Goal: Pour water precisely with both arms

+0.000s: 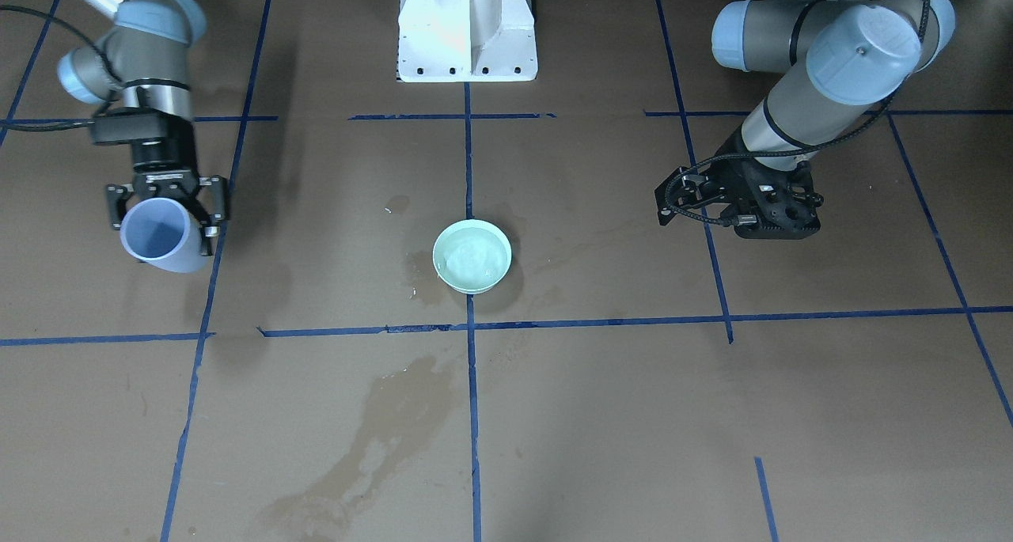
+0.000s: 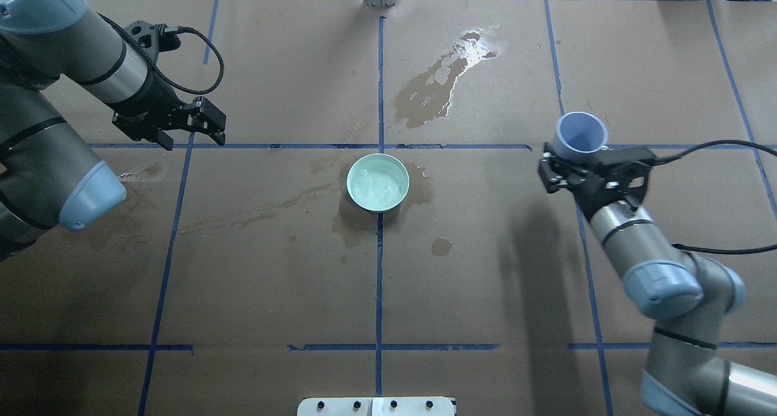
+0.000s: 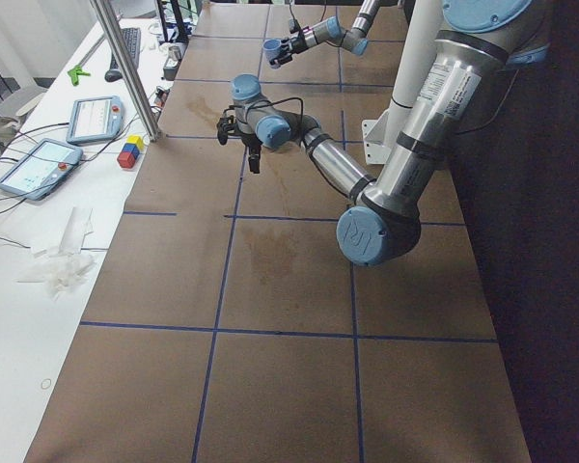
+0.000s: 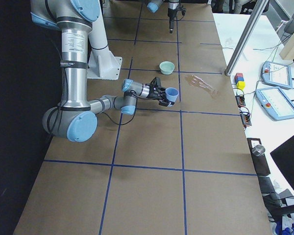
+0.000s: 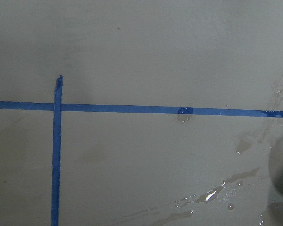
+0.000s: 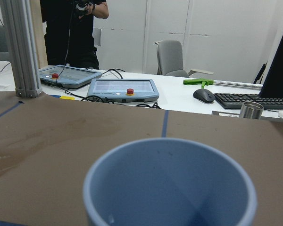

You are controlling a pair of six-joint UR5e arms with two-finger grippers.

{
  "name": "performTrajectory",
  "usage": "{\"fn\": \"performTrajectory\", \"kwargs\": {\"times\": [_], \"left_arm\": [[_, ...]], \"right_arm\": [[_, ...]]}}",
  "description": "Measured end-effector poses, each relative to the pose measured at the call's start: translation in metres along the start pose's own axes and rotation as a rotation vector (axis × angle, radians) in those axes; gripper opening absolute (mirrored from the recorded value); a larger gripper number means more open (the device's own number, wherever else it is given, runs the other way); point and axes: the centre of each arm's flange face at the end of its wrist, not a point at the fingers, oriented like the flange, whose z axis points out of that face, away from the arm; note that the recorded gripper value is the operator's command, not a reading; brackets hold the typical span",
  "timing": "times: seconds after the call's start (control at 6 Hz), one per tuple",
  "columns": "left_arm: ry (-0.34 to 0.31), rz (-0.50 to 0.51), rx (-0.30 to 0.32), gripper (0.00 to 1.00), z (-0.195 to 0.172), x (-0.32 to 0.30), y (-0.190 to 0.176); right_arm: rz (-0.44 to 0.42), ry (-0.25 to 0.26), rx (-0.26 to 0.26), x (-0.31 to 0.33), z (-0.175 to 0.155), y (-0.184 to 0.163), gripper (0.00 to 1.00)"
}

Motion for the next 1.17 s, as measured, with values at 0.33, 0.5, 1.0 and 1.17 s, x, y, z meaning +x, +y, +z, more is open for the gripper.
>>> {"fn": "performTrajectory", "kwargs": {"times": [0.33, 0.5, 1.0, 1.17], "left_arm": [[0.005, -0.004, 0.002, 1.0, -0.002, 0.004, 0.001], [0.007, -0.005, 0.003, 1.0, -0.003, 0.005, 0.001], [0.007, -0.006, 0.003, 1.0, -0.003, 0.005, 0.001], [0.007, -0.006, 0.003, 1.0, -0.003, 0.005, 0.001]], "right_arm": [[-0.001, 0.002, 0.002, 0.058, 0.0, 0.033, 0.03], [-0.003, 0.003, 0.0, 0.076, 0.0, 0.045, 0.03], [-0.006, 0.004, -0.004, 0.112, -0.001, 0.072, 0.19], [-0.007, 0.007, -0.005, 0.114, -0.001, 0.074, 0.42]]}}
